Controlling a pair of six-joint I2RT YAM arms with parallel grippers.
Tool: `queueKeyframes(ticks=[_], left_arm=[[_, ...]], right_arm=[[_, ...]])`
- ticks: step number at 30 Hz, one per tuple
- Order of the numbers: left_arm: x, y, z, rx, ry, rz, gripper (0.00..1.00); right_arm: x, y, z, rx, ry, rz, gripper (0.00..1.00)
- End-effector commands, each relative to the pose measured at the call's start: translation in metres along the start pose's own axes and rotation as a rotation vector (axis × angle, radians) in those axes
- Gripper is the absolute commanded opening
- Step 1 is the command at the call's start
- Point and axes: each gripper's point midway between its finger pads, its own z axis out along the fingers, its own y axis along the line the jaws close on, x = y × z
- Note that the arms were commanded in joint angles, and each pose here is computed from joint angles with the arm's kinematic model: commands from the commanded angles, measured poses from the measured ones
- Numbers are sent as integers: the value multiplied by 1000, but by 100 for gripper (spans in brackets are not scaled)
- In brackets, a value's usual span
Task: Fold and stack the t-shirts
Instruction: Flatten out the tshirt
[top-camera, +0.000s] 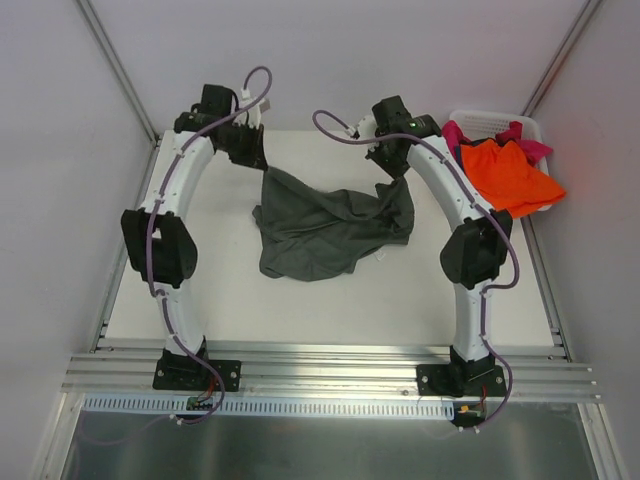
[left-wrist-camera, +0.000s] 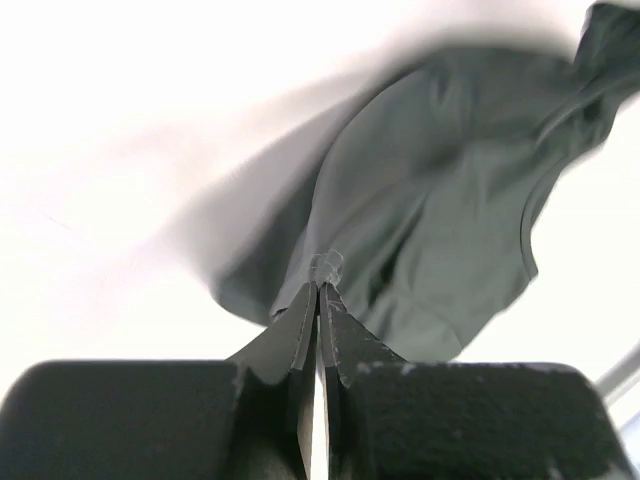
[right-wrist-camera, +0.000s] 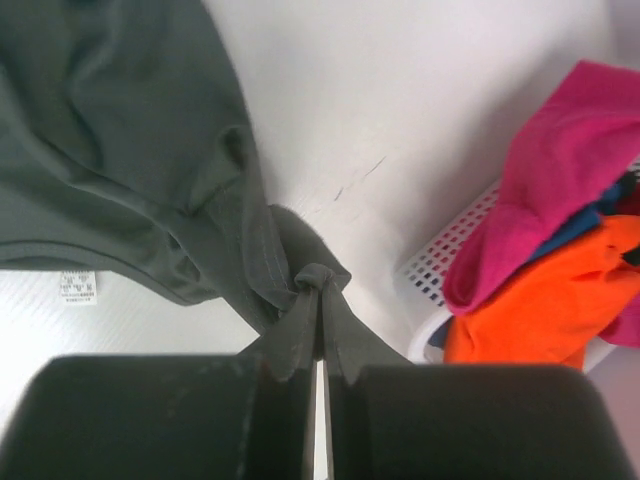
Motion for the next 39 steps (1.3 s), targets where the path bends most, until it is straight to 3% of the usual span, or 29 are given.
queueKeyframes(ticks=[1,9,12,16,21,28,34,35,37,39], left_arm=[[-66,-31,-93,-103,-232,194,0],[-85,-53,-170,-218,-377,307,0],[-76,-56,-185,-249,-385,316,0],[-51,-66,-196,-235,-367,315,0],[-15,-66,-183,-206,-290,270,0],[-12,-55,-181,-243,-269,260,0],[-10,-50,-171,-232,-242,245,0],[-12,-47,-171,-239,-242,244,0],[-14,-38,-168,-255,-234,230,0],[-16,-31,-163,-251,-219,214,0]], right_arm=[[-27,-43,-77,148,-195,94,0],[-30,-83,-153,327,-351,207,0],[-13,-76,-155,311,-306,213,1],[29,-28,-138,165,-221,202,1],[47,10,-119,18,-163,191,1],[-18,36,-109,-91,-235,119,1],[-47,162,-66,-433,-148,14,2],[-49,189,-68,-510,-131,-15,6],[-44,221,-75,-660,-88,-10,35],[-37,228,-86,-698,-90,-2,67]])
